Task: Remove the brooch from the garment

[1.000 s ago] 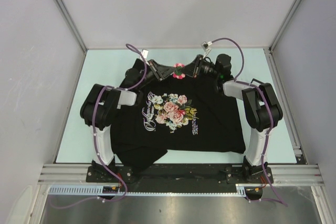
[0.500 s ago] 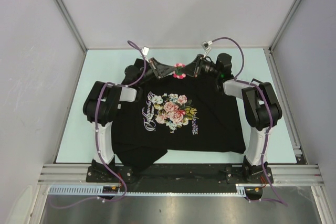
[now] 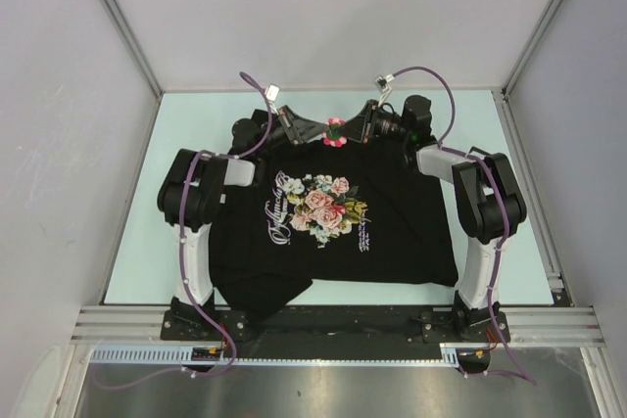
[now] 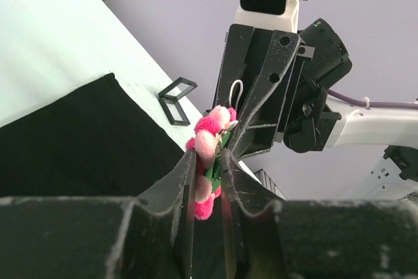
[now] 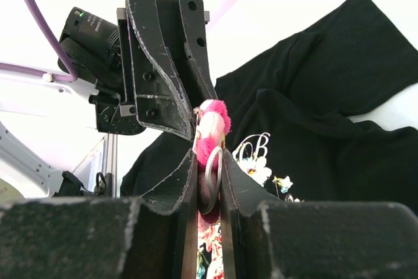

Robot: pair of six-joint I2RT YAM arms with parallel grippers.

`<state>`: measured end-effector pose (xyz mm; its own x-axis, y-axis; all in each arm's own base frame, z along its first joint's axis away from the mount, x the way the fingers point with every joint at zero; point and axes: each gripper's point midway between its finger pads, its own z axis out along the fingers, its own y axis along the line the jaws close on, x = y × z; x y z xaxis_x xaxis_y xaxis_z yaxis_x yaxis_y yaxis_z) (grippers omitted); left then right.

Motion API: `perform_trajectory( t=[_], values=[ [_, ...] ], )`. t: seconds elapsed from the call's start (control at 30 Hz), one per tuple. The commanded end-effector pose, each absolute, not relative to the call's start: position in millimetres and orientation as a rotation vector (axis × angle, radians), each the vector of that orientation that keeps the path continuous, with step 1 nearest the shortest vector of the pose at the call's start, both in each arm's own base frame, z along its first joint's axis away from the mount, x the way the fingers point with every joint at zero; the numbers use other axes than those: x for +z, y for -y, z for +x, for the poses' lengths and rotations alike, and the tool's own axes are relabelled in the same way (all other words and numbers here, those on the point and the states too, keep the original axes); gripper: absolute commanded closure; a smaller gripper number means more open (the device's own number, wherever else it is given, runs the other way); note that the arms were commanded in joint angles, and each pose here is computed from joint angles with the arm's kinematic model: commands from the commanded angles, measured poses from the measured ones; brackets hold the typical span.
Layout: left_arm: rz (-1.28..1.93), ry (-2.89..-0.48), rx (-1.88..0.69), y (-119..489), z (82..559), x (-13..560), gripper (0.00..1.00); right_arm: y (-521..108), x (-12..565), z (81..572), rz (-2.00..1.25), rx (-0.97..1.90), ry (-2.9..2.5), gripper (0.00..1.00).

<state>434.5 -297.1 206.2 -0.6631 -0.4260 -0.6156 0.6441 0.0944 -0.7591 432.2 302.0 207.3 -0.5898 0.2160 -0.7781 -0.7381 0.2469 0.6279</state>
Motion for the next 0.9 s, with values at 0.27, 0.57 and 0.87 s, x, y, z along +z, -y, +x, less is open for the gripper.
perform_trajectory(
  t=[0.27,0.57,0.87],
  values=[
    [0.572,-1.361,-1.779,329,389,249,0.75,-343,221,398,-0.697,1.542,-1.651,1.0],
    [0.579,-1.394,-1.811,332,390,243,0.81,-344,221,397,-0.716,1.537,-1.65,1.0],
    [0.634,-1.387,-1.818,335,389,246,0.82,-350,217,394,-0.752,1.527,-1.662,1.0]
  ],
)
